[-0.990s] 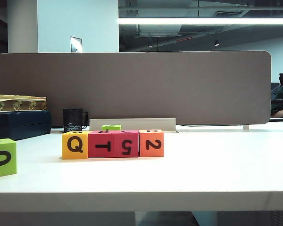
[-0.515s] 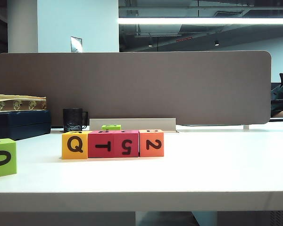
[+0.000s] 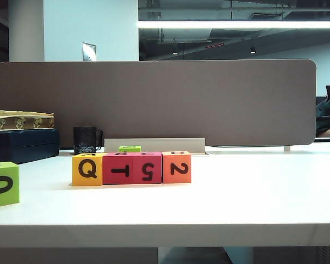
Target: Select the appropriate blocks from the scattered letter blocks on the table and arrange them in a row to spell out "ABCD".
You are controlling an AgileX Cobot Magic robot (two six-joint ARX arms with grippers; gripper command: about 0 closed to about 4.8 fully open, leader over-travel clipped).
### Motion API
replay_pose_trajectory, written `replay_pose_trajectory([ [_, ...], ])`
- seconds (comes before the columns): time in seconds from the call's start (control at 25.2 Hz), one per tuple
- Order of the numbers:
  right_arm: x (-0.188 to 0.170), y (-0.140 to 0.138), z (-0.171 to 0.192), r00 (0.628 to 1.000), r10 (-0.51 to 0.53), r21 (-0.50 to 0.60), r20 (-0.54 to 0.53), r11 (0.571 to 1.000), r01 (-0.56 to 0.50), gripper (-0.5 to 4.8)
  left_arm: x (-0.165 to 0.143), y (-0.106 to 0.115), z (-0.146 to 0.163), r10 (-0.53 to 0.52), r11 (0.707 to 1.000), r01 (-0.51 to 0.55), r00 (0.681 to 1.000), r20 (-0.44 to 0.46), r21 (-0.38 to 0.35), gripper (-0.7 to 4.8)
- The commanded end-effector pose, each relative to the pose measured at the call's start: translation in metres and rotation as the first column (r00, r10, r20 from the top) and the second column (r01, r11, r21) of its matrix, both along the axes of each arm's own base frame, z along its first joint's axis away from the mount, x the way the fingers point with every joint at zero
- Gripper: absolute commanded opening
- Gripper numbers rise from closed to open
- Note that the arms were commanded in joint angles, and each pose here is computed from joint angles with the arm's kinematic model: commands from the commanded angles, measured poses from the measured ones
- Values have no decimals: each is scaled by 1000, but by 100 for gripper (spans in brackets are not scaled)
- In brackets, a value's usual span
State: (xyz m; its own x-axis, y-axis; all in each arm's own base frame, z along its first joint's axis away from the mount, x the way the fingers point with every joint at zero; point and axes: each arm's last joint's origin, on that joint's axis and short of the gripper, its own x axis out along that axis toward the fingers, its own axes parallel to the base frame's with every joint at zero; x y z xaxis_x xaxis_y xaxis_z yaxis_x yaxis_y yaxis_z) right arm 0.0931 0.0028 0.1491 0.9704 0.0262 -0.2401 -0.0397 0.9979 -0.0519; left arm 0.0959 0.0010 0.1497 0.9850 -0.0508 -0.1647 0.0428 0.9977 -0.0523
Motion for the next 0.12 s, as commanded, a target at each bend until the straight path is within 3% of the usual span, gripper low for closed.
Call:
replay_pose_trajectory([
  [0.04, 0, 0, 1, 1000, -1, 0, 19, 1000, 1, -1, 0, 0, 0, -4, 1000, 4, 1000, -4, 0, -6],
  [0.12, 0, 0, 1, 1000, -1, 0, 19, 1000, 1, -1, 0, 0, 0, -4, 1000, 4, 1000, -4, 0, -6],
])
